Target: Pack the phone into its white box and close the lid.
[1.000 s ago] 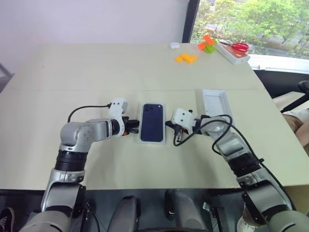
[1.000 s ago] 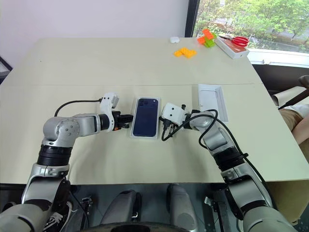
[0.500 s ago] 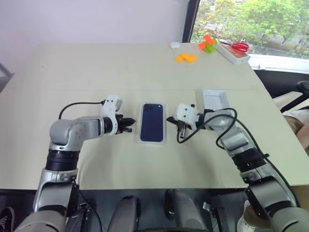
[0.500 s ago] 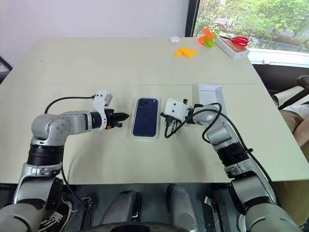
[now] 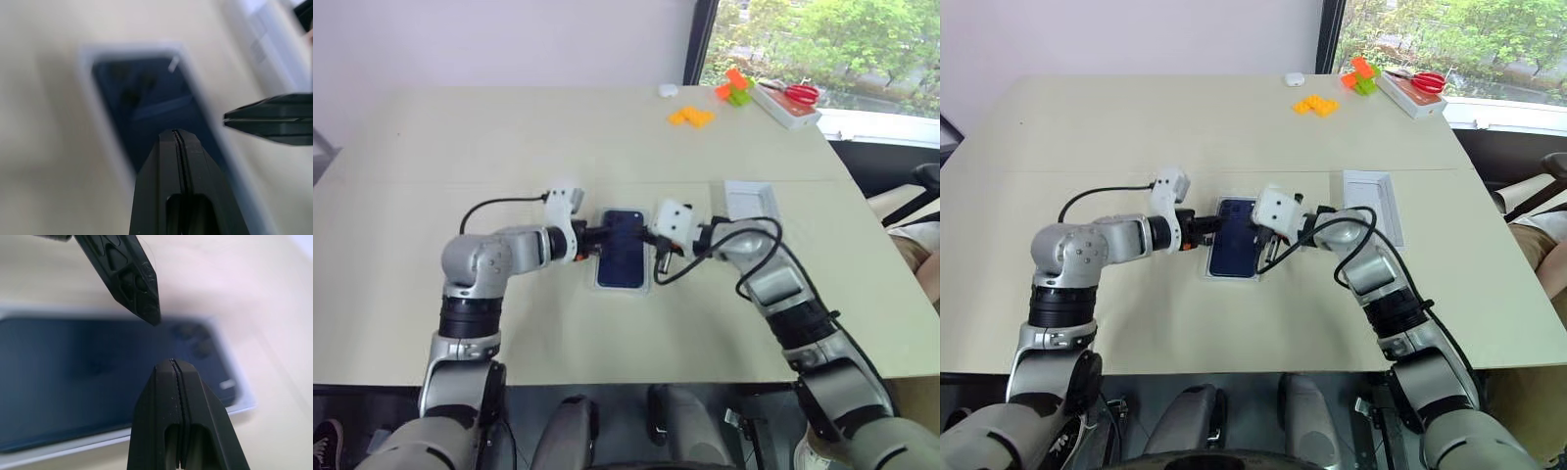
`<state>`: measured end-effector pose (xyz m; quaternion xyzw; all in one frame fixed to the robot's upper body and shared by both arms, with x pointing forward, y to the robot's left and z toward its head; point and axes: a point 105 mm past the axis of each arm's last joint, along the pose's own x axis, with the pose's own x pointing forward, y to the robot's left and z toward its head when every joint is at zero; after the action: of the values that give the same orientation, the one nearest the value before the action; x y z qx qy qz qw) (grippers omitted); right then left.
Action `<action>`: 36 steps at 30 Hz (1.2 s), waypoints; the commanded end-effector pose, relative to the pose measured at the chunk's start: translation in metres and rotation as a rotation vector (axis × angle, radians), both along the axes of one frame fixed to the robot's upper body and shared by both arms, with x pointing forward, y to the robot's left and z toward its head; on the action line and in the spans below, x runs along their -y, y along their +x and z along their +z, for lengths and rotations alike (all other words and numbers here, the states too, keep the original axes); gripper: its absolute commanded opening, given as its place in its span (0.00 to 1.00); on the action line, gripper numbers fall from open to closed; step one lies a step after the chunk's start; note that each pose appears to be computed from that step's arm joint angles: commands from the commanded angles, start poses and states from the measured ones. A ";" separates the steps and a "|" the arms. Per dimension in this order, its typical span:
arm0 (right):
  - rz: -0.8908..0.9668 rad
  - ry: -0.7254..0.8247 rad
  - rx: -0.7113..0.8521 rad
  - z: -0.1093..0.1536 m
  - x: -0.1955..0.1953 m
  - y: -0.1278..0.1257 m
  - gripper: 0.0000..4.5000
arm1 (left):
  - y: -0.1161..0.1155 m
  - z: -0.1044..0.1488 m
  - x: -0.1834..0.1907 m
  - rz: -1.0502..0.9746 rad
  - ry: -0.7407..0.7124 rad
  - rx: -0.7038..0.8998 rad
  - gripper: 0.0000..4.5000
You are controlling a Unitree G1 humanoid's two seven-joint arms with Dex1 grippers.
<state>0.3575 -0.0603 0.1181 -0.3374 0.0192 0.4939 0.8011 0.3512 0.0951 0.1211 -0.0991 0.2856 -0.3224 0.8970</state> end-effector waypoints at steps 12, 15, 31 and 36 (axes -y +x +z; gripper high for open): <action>-0.248 0.237 -0.024 0.054 0.031 0.023 0.41 | 0.009 0.052 -0.008 -0.020 -0.085 0.281 0.41; -0.385 0.261 -0.015 0.066 0.050 0.029 0.77 | 0.003 0.060 -0.015 -0.068 -0.092 0.326 0.77; -0.997 0.271 -0.086 0.049 0.107 0.026 1.00 | -0.039 0.074 -0.067 -0.388 0.006 0.480 1.00; -1.134 0.259 -0.061 0.033 0.121 0.035 1.00 | -0.043 0.075 -0.078 -0.394 0.036 0.484 1.00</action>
<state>0.3892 -0.1740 0.1447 -0.1603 0.1764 0.0225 0.9709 0.3106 0.1721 0.1858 0.0417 0.1079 -0.4974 0.8598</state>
